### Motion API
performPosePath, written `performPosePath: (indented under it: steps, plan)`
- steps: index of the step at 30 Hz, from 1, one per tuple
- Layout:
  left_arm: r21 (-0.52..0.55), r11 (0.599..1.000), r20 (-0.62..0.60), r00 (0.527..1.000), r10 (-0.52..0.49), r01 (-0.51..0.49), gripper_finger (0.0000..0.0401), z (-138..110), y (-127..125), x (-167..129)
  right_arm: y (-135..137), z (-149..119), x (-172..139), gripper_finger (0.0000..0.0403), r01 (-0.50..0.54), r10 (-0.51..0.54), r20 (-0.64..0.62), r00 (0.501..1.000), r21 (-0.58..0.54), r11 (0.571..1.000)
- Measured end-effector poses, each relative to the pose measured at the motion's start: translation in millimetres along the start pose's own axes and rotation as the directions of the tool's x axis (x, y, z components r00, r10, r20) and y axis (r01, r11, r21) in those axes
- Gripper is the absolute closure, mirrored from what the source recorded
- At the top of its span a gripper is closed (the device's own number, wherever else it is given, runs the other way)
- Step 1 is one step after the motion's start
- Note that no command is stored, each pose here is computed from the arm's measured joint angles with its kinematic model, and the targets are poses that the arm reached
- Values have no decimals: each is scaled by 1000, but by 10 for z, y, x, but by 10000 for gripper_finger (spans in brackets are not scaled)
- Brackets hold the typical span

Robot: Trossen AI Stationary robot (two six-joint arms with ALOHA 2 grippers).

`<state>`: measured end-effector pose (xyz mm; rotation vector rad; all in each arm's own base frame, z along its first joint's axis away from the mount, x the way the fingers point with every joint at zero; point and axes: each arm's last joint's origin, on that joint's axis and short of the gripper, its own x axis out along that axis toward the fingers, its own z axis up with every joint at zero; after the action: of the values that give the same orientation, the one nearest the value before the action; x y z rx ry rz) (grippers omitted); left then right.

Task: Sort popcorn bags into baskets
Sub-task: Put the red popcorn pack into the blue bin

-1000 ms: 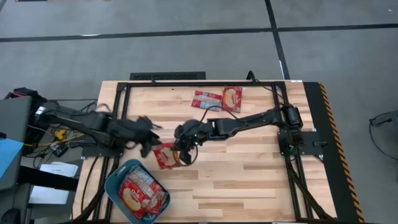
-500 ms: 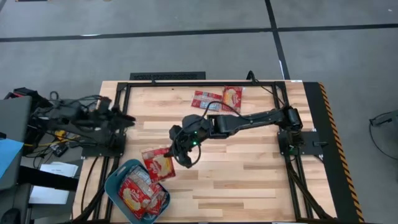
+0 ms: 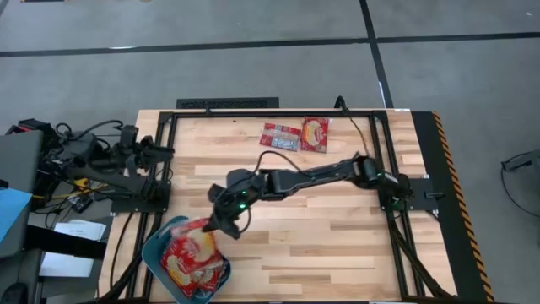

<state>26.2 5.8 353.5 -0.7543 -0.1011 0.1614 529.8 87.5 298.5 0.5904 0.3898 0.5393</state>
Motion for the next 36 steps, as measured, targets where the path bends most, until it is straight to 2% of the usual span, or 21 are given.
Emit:
performPosePath:
  steps: [3, 7, 10, 14, 23, 28, 36]
  plan:
    - [7, 1000, -14, 1000, 12, -12, 212, -14, 4, 16, -82, 23, 189, 392, -72, 72, -17, 997, 4, 997]
    - [12, 1000, -23, 1000, 21, -21, 212, -24, 12, 17, -244, -50, 338, 397, -115, 115, 1, 993, 25, 993]
    - [12, 1000, -24, 999, 21, -21, 212, -25, 12, 17, -371, -141, 338, 391, -64, 69, -54, 996, 88, 994]
    - [16, 999, -33, 999, 30, -30, 212, -35, 22, 17, -521, -241, 342, 377, 2, 12, -121, 993, 113, 994]
    - [30, 998, -49, 997, 58, -56, 212, -55, 46, 15, -505, -241, 350, 369, 38, -40, -96, 995, -19, 999]
    - [33, 997, -41, 997, 72, -71, 212, -56, 52, 14, -492, -245, 360, 316, 47, -51, -86, 995, -56, 997]
    - [34, 997, -37, 996, 77, -76, 212, -55, 54, 14, -483, -234, 363, 194, 41, -46, -74, 996, -63, 997]
